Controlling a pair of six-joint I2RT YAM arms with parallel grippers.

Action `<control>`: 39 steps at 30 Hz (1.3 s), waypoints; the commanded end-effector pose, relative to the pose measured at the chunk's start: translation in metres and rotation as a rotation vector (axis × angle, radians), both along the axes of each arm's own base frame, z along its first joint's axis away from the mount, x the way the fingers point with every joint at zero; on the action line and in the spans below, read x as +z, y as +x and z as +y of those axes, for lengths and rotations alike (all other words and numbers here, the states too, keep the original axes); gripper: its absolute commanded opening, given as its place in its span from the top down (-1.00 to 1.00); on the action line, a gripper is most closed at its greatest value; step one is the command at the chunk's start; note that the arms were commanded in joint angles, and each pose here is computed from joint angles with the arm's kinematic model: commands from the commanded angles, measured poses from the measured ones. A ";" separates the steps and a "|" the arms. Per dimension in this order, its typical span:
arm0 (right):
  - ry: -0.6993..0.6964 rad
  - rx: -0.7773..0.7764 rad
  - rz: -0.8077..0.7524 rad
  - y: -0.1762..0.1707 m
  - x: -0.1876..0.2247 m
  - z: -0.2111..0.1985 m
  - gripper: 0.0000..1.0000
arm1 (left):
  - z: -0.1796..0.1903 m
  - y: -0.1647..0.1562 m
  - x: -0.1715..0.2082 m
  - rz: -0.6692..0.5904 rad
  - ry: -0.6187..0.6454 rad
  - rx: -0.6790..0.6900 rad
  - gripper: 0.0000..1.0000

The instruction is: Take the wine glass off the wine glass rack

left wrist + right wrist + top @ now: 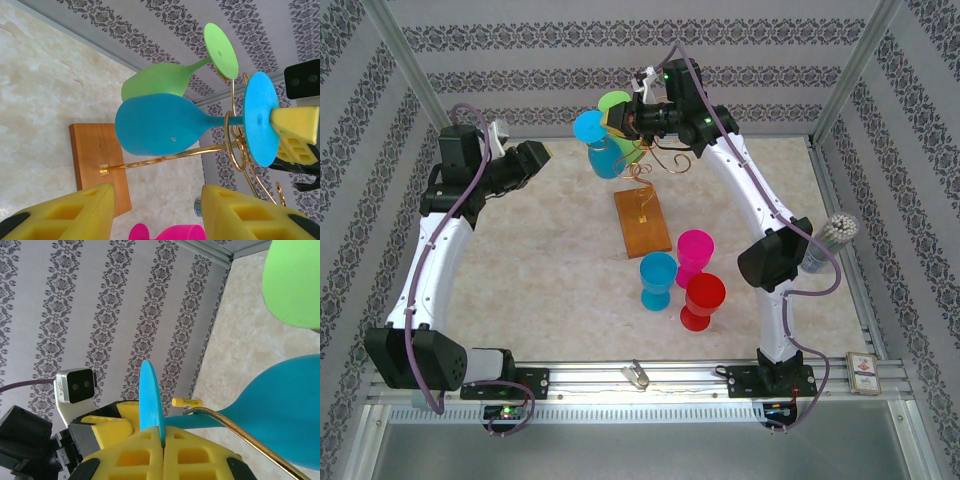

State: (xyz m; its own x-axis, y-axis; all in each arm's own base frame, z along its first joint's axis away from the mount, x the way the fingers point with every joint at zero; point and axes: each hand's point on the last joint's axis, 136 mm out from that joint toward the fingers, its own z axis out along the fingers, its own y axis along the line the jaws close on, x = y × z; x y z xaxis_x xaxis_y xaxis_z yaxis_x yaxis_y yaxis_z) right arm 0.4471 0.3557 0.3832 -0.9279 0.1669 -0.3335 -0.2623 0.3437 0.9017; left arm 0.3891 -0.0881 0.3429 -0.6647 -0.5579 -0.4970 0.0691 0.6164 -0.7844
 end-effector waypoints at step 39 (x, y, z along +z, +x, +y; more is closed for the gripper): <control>0.030 -0.082 -0.029 -0.013 0.020 -0.035 1.00 | 0.006 -0.006 0.009 -0.042 -0.026 0.009 0.01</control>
State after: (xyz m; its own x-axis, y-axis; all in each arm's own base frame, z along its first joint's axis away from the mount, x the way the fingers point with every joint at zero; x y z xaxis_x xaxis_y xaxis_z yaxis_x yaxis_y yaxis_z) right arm 0.4421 0.3301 0.3782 -0.9251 0.2316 -0.3011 -0.2081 0.3541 0.9118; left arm 0.3859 -0.0852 0.3370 -0.6695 -0.5704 -0.4759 0.0526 0.6026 -0.7963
